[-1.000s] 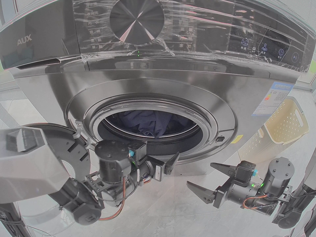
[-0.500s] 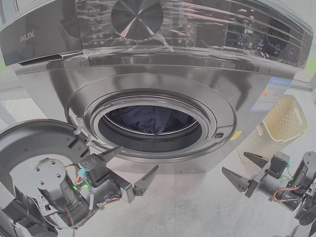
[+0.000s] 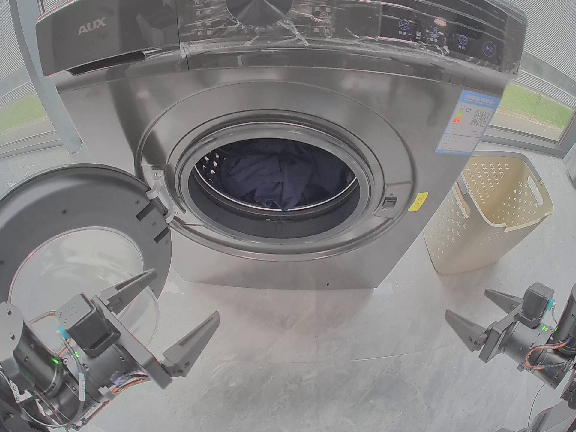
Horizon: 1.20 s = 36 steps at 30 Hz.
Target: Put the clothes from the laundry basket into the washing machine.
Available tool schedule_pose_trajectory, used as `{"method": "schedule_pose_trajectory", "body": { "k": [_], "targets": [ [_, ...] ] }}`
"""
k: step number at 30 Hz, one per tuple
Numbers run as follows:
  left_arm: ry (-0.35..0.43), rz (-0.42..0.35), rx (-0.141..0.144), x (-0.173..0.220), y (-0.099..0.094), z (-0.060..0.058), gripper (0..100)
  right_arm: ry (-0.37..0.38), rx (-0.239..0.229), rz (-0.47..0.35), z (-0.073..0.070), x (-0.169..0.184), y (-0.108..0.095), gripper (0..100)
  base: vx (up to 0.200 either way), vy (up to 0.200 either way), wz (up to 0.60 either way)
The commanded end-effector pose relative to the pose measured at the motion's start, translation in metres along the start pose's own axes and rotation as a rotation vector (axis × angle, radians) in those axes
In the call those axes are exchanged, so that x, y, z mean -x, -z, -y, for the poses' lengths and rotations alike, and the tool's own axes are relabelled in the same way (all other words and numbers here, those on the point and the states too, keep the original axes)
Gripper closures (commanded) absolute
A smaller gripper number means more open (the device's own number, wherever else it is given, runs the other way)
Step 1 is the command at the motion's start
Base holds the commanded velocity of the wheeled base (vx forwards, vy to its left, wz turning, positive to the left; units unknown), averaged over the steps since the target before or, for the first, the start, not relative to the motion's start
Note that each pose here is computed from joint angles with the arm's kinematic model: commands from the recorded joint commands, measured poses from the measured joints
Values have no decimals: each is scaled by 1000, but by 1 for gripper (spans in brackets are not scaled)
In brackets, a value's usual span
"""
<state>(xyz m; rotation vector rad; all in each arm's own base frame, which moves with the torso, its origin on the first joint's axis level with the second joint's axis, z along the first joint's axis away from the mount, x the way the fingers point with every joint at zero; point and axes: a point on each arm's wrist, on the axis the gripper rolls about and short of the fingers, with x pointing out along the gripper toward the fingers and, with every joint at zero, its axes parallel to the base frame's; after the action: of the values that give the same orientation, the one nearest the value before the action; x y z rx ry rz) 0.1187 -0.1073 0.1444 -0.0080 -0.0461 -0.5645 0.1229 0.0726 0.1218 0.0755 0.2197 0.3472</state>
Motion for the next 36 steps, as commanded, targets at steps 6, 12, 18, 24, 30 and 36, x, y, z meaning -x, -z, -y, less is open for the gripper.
{"method": "schedule_pose_trajectory", "body": {
  "k": [6, 12, 18, 24, 30, 36],
  "targets": [
    [-109, 53, -9, 61, -15, -23, 0, 122, -60, 57, 19, 44, -1, 0, -200, 0, 0],
    [-165, 26, -8, 96, -8, -31, 0, 180, -56, 43, 28, 74, 10, 0, -33, 0, 0],
    [-270, 2, 53, 125, 5, -34, 0, 254, -39, 95, 34, 101, 21, 0, -100, 0, 0],
    [-356, 0, 63, 156, 25, -31, 0, 268, -5, 139, 33, 126, 40, 0, 0, 0, 0],
    [-408, 49, 55, 168, 32, -26, 0, 238, 27, 182, 30, 136, 50, 0, 0, 0, 0],
    [-493, 65, 35, 174, 38, -23, 0, 229, 45, 174, 28, 144, 66, 0, 0, 0, 0]
  ]
}}
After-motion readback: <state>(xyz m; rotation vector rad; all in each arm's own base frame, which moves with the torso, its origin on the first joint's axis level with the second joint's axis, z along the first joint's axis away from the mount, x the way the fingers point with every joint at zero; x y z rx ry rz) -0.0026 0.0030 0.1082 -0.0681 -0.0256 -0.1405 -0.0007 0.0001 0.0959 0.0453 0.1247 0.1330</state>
